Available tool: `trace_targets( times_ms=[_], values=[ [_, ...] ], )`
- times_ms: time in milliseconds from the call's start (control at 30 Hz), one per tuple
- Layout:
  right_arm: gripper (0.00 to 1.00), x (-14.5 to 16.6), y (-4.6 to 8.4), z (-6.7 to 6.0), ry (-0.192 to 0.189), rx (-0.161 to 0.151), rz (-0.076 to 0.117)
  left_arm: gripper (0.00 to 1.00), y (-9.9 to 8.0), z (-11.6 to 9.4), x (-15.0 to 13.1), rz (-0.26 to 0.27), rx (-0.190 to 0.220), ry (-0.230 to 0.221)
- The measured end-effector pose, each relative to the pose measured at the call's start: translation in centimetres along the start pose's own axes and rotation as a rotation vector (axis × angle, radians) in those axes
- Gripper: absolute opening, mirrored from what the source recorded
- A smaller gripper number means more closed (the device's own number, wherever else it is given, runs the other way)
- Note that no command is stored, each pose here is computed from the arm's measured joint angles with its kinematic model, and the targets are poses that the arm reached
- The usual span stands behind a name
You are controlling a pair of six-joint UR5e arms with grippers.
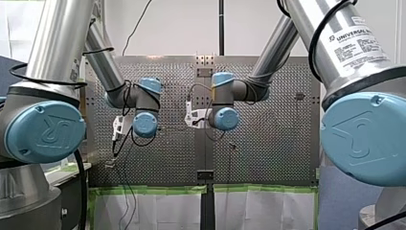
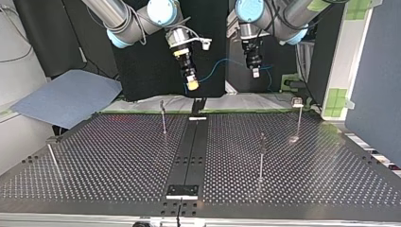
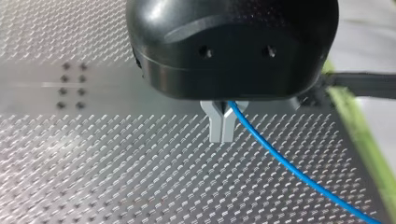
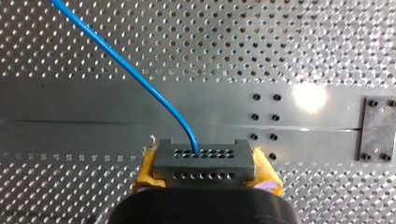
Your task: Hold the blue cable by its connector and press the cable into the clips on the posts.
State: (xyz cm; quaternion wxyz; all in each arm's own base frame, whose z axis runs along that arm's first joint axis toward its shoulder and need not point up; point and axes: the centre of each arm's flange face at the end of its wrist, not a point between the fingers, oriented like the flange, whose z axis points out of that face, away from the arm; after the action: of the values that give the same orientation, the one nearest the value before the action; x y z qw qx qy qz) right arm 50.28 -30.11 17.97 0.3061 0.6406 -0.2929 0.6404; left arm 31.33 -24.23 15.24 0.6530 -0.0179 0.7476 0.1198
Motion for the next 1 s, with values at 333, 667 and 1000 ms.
trace_targets(
  times_ms=[333,667,1000],
  values=[
    [0.0,0.8,-0.1,0.6,0.004,0.004,0.002,0.0,0.8,3.5,-6.3,-0.116,-0.001,-0.066],
    [0.0,2.3,-0.3,1.9,0.025,0.005,0.006,0.0,1.0,5.3,-13.0,-0.252,0.068,-0.131],
    [0.0,5.1,-0.1,4.0,0.031,0.003,0.009,0.0,2.0,5.0,-19.4,-0.377,0.065,-0.198]
  ],
)
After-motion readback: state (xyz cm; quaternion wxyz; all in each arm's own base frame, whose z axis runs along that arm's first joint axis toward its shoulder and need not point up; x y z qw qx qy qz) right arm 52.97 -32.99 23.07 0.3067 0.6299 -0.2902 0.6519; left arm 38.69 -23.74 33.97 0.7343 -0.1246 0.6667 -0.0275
